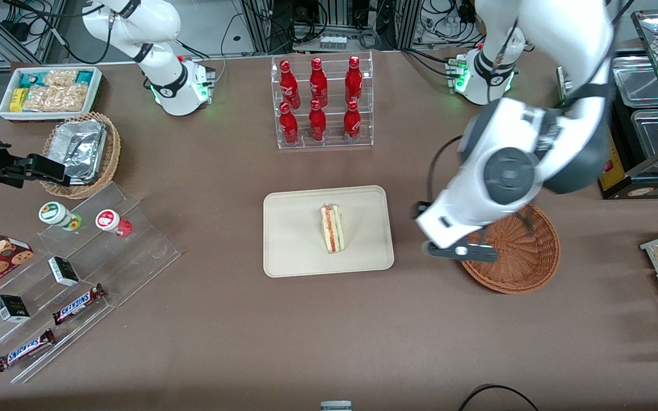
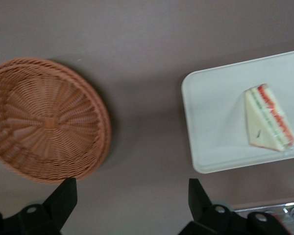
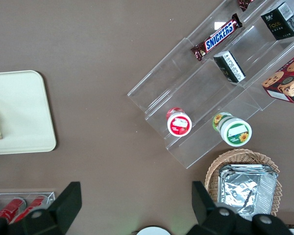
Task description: Place sandwich from basket to tray
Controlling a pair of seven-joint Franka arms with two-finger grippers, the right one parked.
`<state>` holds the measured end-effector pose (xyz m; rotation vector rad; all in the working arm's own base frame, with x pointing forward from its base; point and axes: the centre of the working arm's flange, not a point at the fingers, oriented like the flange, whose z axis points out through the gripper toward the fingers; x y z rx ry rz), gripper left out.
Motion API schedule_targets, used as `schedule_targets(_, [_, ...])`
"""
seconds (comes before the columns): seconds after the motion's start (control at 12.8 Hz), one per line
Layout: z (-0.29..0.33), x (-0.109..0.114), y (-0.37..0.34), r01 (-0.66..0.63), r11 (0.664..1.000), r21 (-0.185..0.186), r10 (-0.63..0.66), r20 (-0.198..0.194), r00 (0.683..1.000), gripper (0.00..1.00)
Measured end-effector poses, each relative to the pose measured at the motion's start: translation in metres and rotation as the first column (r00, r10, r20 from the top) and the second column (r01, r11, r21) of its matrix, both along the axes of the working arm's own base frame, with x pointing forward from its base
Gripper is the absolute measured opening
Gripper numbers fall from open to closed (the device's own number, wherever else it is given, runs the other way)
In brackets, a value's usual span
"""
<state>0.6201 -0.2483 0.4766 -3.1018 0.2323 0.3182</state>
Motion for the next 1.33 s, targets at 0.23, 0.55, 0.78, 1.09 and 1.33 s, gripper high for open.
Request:
schedule_targets(0.23, [0.017, 0.003, 0.061, 0.012, 1.0, -0.009, -0.012, -0.027, 1.0, 1.0])
schedule_targets(0.55, [0.046, -0.006, 0.114, 0.022, 0.999, -0.025, -0.023, -0.022, 0.999, 1.0])
schedule_targets(0.78, [0.064, -0.019, 0.138, -0.004, 1.0, -0.003, 0.004, -0.038, 0.999, 1.0])
schedule_targets(1.09, [0.094, -0.045, 0.163, -0.034, 0.999, 0.025, 0.035, -0.039, 0.999, 1.0])
schedule_targets(1.33, [0.114, -0.068, 0.179, -0.057, 0.998, 0.028, 0.058, -0.023, 0.998, 1.0])
